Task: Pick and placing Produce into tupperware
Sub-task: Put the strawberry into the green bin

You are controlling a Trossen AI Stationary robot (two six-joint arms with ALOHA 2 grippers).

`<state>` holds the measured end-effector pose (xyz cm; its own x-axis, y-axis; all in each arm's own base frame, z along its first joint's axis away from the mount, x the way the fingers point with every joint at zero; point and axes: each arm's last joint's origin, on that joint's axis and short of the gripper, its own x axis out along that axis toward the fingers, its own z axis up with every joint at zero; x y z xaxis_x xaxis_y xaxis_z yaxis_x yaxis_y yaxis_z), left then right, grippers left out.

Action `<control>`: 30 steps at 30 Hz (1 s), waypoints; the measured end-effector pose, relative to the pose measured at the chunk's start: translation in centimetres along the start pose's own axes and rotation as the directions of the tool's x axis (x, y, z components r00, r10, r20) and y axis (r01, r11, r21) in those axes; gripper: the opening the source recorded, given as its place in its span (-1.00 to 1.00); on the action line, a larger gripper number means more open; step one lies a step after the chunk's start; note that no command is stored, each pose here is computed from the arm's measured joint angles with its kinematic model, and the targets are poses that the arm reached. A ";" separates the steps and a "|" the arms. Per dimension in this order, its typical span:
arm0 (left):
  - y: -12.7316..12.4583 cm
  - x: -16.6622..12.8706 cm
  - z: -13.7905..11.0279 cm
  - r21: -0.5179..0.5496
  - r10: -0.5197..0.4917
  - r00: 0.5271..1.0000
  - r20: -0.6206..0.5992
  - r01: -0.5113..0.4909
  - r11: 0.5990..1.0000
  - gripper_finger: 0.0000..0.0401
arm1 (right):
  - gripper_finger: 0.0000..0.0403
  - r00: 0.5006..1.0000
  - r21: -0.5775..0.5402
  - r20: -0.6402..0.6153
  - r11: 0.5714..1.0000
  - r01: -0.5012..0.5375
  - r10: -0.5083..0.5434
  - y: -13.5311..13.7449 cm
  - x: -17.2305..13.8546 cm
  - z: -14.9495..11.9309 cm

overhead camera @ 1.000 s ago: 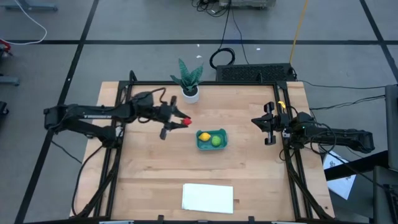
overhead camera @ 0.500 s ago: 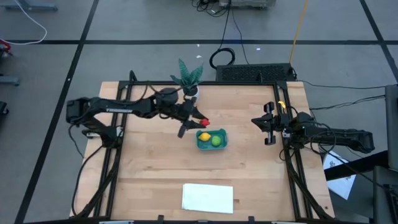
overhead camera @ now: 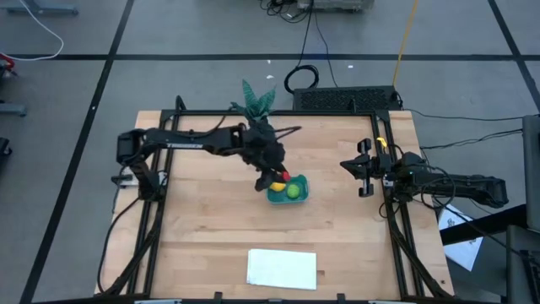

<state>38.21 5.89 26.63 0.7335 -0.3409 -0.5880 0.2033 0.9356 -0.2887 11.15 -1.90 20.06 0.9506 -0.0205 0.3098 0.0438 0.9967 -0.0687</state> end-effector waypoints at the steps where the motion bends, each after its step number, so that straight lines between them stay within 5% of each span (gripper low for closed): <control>1: 0.1 0.2 0.1 -0.002 -0.006 1.000 -0.029 0.006 1.000 -0.27 | -1.00 1.000 0.000 0.000 1.000 0.000 0.000 0.0 0.0 0.0; 16: 2.4 1.6 3.8 0.054 -0.135 0.984 -0.120 0.142 0.988 -0.27 | -1.00 1.000 0.005 -0.003 1.000 0.000 0.000 0.0 0.0 0.0; 30: 4.7 3.7 0.8 0.105 -0.102 0.911 -0.399 0.156 0.982 -0.27 | -1.00 1.000 0.005 -0.016 1.000 0.000 0.001 0.0 0.0 -0.2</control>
<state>42.38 9.09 23.68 0.3890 -0.4432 -0.8076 0.3823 0.8753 -0.2962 11.20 -1.91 19.91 0.9554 -0.0212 0.2947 0.0418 0.9971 -0.0639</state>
